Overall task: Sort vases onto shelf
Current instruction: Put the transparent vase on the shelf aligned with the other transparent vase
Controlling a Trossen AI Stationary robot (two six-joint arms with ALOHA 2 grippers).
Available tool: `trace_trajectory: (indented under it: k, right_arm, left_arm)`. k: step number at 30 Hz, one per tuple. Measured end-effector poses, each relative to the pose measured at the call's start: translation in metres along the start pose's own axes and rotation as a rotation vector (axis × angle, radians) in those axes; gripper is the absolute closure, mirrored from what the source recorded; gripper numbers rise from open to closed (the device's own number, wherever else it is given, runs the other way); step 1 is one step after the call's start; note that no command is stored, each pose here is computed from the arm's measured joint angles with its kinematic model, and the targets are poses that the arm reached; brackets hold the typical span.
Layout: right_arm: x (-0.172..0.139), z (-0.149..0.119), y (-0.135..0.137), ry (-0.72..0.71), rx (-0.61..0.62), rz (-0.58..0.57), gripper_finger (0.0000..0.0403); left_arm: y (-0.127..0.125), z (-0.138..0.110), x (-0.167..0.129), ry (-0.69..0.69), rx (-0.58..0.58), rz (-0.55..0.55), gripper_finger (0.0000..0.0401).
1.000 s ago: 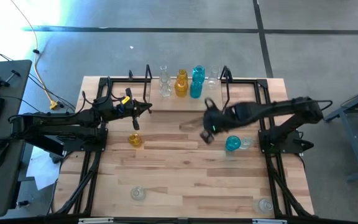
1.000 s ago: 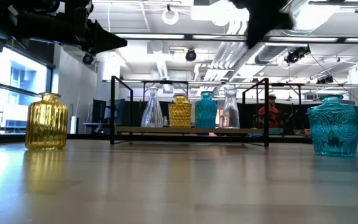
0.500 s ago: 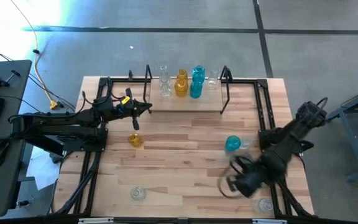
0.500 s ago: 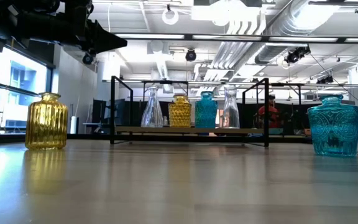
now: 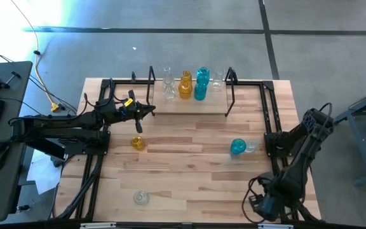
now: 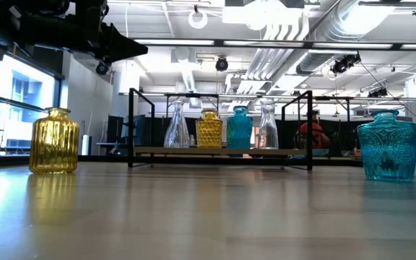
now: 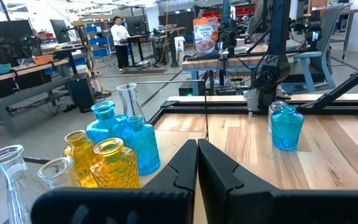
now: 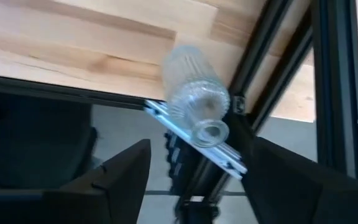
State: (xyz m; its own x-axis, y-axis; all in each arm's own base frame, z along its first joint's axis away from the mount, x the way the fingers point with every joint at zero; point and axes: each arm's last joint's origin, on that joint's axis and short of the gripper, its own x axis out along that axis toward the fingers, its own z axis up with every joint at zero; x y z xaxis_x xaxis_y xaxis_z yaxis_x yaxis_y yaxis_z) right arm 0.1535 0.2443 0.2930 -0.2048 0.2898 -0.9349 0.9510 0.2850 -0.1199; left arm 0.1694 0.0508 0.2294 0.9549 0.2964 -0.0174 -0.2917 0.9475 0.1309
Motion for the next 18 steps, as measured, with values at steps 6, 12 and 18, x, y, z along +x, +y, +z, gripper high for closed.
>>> trace_trajectory:
  k: [6, 12, 18]
  right_arm:
    - [0.020, -0.012, -0.001, -0.019, -0.029, -0.062, 0.0137]
    - [0.032, -0.019, 0.001, -0.025, -0.045, -0.082, 0.0137]
    - [0.046, -0.025, 0.006, -0.035, -0.068, -0.086, 0.0137]
  left_arm:
    - [0.000, 0.000, 0.000, -0.002, -0.007, -0.012, 0.0396]
    - [-0.001, 0.000, 0.000, -0.004, -0.016, -0.028, 0.0396]
    - [-0.001, 0.000, 0.000, -0.005, -0.018, -0.028, 0.0396]
